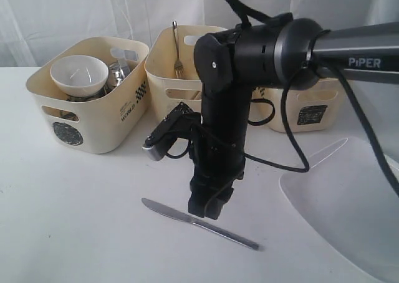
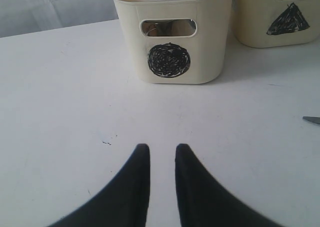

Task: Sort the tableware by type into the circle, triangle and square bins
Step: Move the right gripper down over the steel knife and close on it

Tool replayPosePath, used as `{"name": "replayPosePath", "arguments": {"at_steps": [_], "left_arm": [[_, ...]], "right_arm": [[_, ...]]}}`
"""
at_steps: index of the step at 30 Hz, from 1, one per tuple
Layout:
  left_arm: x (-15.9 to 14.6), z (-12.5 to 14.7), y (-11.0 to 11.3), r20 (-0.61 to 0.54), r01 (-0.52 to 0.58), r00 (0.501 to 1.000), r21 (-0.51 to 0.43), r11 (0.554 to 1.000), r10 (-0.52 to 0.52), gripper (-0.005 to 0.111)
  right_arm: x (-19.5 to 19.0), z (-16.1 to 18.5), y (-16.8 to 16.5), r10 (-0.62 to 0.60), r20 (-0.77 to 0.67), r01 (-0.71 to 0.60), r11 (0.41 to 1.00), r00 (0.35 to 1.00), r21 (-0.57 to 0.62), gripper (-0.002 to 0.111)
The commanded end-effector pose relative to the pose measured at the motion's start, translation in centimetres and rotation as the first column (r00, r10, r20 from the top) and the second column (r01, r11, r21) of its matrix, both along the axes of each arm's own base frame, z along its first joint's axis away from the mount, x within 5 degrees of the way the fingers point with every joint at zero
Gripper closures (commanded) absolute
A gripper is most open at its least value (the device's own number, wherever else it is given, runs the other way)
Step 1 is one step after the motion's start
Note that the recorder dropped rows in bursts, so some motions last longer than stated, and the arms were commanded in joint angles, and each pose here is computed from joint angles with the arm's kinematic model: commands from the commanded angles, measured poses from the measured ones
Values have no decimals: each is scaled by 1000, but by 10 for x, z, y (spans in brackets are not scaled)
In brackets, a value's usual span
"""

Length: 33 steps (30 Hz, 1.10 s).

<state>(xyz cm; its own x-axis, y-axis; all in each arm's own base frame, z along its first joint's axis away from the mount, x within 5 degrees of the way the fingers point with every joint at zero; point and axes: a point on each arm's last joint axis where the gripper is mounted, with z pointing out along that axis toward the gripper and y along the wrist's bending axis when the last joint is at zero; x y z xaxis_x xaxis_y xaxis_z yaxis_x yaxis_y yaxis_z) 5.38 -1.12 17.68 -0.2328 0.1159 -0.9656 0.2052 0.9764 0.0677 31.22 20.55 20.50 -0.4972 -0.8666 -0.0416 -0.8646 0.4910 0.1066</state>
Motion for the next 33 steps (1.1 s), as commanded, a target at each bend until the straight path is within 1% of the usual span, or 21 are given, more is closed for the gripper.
{"name": "replayPosePath", "arguments": {"at_steps": [1, 3, 8, 22, 33], "left_arm": [[0, -1, 0, -4, -4, 1000, -8, 1000, 4, 81], [0, -1, 0, -4, -4, 1000, -8, 1000, 4, 81], [0, -1, 0, -4, -4, 1000, -8, 1000, 4, 81], [0, -1, 0, -4, -4, 1000, -8, 1000, 4, 81], [0, -1, 0, -4, -4, 1000, -8, 1000, 4, 81]], "right_arm": [[-4, -12, -1, 31, 9, -31, 999, 999, 7, 64], [-5, -17, -2, 47, 21, -47, 999, 999, 12, 64], [-7, -24, -3, 41, 33, -42, 999, 999, 18, 54], [-16, -45, -8, 46, 30, -47, 999, 998, 22, 54], [-17, -54, -9, 40, 68, -42, 998, 997, 40, 54]]}}
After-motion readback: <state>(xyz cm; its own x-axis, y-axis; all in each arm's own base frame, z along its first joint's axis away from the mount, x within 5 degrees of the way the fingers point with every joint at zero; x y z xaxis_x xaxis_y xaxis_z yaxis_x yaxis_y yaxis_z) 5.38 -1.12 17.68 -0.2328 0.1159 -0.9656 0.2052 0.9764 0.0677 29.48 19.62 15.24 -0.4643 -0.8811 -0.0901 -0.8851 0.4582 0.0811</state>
